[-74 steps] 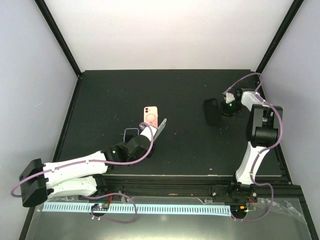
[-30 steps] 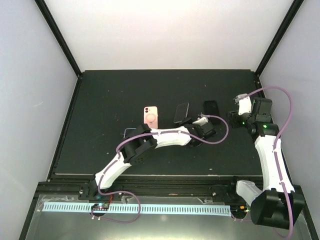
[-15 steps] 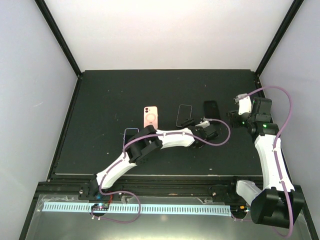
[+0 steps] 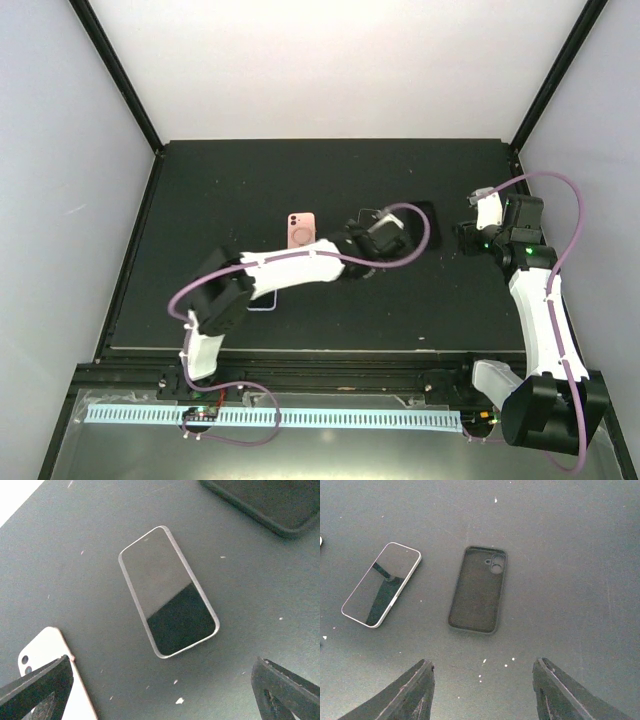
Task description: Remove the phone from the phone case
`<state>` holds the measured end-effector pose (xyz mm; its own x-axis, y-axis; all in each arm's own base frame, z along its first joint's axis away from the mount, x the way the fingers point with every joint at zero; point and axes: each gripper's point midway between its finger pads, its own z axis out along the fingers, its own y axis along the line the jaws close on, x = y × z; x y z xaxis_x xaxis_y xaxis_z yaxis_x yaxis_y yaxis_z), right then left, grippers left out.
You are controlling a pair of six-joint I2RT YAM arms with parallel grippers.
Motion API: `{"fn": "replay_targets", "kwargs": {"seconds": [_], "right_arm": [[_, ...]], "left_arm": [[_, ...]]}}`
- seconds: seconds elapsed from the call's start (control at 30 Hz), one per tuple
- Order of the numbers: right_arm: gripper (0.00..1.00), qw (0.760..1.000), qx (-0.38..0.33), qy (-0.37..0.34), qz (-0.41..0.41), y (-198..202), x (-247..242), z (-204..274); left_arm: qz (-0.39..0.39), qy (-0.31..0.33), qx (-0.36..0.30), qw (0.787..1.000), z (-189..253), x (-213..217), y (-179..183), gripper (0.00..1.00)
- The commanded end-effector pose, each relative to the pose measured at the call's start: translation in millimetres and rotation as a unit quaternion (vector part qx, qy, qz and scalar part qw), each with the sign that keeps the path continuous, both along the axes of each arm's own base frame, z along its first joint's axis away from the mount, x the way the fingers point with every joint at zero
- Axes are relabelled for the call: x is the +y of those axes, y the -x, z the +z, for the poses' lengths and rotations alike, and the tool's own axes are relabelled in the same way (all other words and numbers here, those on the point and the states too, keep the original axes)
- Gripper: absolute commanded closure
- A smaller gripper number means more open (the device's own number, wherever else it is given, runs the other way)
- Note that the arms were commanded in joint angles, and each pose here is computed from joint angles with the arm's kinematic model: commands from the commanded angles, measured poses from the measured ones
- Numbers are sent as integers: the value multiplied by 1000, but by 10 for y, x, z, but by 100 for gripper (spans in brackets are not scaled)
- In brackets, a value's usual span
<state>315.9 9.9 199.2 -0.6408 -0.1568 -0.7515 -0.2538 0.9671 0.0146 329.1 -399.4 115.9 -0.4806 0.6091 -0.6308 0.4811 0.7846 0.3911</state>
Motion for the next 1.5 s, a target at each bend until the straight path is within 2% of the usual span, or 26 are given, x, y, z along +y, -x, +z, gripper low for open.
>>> {"fn": "replay_targets", "kwargs": {"seconds": [0.0, 0.23, 0.5, 0.63, 0.77, 1.03, 1.13, 1.47], "right_arm": [[46, 1000, -10, 2, 10, -13, 11, 34], [45, 1000, -8, 0, 24, -4, 51, 32], [45, 999, -6, -1, 31, 16, 71, 18], [45, 999, -4, -1, 32, 14, 75, 8], [45, 999, -3, -4, 37, 25, 93, 2], [44, 999, 4, -10, 46, 27, 124, -36], [44, 999, 4, -9, 45, 30, 119, -31], [44, 999, 7, -10, 49, 37, 131, -49]], "left_arm": [[69, 129, 65, 987, 130, 446, -169, 1], [175, 152, 151, 961, -284, 1289, -336, 1], [234, 154, 176, 944, -483, 1691, -566, 1], [222, 139, 226, 938, -679, 1676, -635, 1], [257, 94, 227, 935, -784, 1842, -739, 1], [276, 109, 252, 921, -946, 1830, -787, 1], [288, 96, 255, 918, -993, 1843, -828, 1], [315, 114, 268, 903, -1003, 1843, -978, 1]]}}
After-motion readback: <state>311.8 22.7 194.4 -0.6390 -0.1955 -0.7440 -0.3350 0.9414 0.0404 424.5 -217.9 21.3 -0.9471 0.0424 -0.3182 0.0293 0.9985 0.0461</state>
